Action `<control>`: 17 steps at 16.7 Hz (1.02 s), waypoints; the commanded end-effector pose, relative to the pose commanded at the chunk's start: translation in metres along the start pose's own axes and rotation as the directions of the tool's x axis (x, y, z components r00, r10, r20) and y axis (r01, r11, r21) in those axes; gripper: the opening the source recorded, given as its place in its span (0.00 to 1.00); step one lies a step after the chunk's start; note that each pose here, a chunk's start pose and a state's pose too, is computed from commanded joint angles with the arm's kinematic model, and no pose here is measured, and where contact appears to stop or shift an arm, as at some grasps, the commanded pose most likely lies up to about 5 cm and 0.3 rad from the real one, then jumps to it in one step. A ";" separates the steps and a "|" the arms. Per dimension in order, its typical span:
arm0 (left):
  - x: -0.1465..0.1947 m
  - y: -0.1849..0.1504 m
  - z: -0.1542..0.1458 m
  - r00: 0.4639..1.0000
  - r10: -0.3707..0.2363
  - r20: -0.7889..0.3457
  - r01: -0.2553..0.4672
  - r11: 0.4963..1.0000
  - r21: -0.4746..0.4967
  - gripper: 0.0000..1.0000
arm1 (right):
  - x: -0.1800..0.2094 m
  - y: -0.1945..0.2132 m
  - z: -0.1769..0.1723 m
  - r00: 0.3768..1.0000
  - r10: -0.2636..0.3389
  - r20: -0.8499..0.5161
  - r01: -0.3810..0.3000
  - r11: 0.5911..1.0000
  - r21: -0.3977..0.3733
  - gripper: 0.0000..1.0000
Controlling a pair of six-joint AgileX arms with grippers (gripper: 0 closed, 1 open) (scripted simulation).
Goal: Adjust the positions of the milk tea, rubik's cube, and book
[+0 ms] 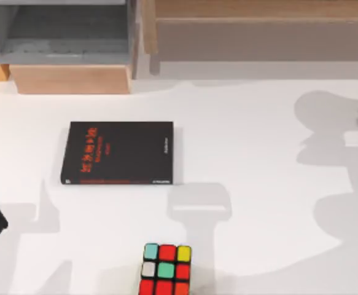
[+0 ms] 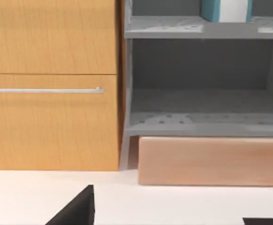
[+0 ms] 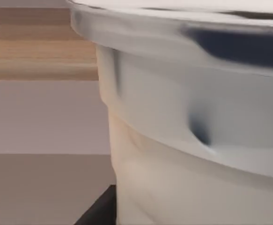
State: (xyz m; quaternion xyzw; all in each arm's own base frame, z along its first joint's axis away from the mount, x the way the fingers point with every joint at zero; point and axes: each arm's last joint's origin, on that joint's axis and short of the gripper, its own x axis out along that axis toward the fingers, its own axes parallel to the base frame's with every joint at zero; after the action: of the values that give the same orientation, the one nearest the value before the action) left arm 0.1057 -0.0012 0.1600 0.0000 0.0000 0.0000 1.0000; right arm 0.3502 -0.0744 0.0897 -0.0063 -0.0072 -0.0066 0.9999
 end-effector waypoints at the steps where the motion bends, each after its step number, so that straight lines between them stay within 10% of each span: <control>1: 0.000 0.000 0.000 1.000 0.000 0.000 0.000 1.000 0.000 1.00 | 0.000 0.000 -0.004 1.000 0.000 -0.001 0.000 1.000 0.000 0.00; 7: 0.000 0.000 0.000 1.000 0.000 0.000 0.000 1.000 0.000 1.00 | -0.001 0.000 -0.009 1.000 0.001 -0.009 -0.001 1.000 0.003 0.00; 17: 0.000 0.000 0.000 1.000 0.000 0.000 0.000 1.000 0.000 1.00 | -0.001 0.000 -0.009 1.000 0.001 -0.009 -0.001 1.000 0.003 0.75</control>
State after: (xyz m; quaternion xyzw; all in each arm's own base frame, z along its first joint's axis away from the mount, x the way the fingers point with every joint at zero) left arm 0.1057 -0.0012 0.1600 0.0000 0.0000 0.0000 1.0000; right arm 0.3493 -0.0743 0.0802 -0.0049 -0.0029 -0.0063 1.0000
